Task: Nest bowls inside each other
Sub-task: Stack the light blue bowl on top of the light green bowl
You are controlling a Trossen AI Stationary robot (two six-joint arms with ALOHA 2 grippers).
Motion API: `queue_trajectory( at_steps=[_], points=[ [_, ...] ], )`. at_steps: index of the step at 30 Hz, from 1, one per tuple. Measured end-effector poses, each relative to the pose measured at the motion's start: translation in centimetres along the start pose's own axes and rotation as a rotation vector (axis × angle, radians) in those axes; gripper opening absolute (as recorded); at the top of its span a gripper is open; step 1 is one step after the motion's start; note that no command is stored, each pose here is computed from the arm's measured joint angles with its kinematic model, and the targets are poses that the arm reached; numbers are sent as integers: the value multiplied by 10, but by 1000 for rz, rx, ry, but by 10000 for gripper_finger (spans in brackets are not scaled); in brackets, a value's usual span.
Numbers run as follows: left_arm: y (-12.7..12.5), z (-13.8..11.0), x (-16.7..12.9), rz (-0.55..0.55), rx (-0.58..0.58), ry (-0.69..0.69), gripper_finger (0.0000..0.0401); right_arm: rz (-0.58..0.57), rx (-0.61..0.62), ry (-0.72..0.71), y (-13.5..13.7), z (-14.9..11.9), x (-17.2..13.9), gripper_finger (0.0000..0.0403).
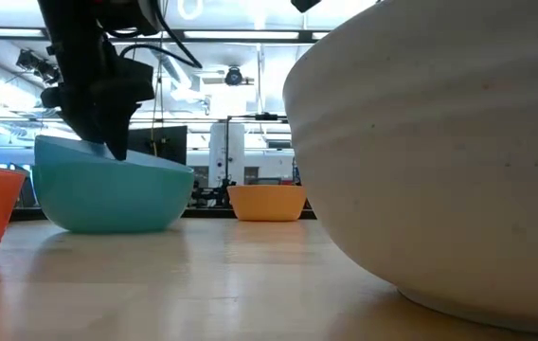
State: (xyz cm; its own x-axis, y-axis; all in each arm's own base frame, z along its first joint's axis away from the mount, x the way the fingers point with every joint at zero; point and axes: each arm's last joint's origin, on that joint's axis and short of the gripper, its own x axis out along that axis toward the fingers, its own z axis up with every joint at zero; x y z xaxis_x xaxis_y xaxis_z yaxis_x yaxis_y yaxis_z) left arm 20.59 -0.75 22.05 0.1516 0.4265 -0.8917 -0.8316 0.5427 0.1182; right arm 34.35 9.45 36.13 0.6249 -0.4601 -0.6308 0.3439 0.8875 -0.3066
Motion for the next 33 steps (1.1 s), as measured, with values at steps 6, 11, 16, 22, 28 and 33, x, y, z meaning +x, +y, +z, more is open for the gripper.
queue_trajectory(
  at_steps=[6, 11, 16, 22, 28, 33],
  points=[
    [-1, 9, -13, -16, -16, -24, 279, -6, 13, -2, -3, 2, 3, 98],
    [-4, 19, -29, -55, -23, -53, 279, -4, 24, 2, -6, 3, 6, 98],
    [-2, 16, -25, -15, 0, -18, 279, 13, 30, 10, -8, 3, 7, 98],
    [-3, 7, -11, 13, 10, 38, 279, 14, 32, 7, -8, 4, 7, 98],
    [-12, 2, -5, 27, 16, 69, 279, 14, 33, 6, -8, 4, 7, 98],
    [-18, -4, -2, 40, 24, 81, 279, 15, 34, 5, -8, 4, 7, 98]
  ],
)
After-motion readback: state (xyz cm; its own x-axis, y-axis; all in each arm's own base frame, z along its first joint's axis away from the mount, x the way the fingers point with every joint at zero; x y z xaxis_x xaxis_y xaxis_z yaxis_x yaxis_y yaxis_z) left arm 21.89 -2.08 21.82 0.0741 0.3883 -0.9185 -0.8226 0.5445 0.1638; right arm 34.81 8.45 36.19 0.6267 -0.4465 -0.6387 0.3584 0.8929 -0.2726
